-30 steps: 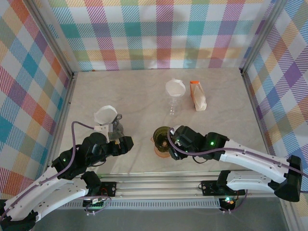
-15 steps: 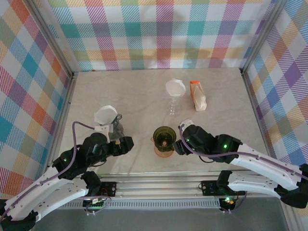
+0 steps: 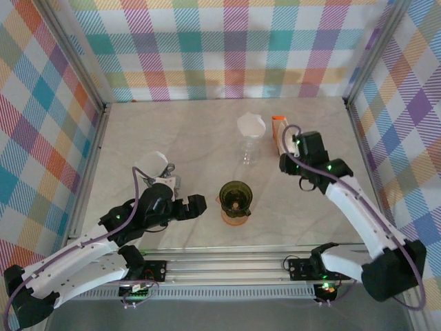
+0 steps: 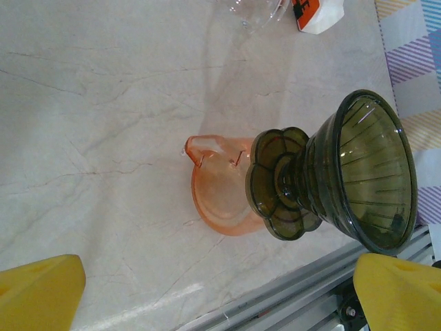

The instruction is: Place the coffee filter in the dripper

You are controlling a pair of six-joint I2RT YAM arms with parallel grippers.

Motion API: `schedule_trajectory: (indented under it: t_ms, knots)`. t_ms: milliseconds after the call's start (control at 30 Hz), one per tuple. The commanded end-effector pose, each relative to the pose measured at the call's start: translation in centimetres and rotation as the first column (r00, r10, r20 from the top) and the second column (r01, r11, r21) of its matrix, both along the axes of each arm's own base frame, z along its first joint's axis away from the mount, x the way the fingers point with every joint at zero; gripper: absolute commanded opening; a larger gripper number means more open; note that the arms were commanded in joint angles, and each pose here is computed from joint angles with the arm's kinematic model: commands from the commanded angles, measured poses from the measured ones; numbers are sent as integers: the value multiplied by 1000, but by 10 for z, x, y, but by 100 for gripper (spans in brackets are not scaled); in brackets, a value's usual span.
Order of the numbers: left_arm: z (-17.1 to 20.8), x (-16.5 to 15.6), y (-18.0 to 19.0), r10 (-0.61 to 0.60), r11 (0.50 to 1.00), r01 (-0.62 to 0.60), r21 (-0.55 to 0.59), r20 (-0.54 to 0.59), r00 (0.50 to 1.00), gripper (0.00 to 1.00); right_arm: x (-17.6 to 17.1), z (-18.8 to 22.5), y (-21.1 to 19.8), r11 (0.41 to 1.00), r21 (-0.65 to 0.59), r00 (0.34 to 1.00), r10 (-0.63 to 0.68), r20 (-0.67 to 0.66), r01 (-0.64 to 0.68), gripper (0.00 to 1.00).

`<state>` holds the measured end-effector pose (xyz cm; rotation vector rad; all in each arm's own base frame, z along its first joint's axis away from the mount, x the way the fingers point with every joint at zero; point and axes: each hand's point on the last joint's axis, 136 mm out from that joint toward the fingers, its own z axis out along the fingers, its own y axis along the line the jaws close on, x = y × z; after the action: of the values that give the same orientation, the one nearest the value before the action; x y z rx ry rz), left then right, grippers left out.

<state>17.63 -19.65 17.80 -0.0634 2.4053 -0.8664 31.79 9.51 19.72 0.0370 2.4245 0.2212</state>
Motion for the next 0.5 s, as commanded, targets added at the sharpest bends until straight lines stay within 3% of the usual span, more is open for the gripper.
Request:
schedule_trajectory:
  t_ms: [0, 200, 467]
  knots:
    - [10, 0, -4, -4, 999, 5, -54, 23, 1000, 100, 37, 13, 3, 996, 81, 999, 25, 38, -28, 39]
    - [8, 0, -1, 1, 999, 0, -41, 21, 1000, 100, 84, -10, -1, 997, 76, 1000, -10, -27, 12, 34]
    - [6, 2, -1, 3, 1000, -2, -28, 22, 1000, 100, 134, -23, 5, 966, 212, 988, -152, -10, 151, 33]
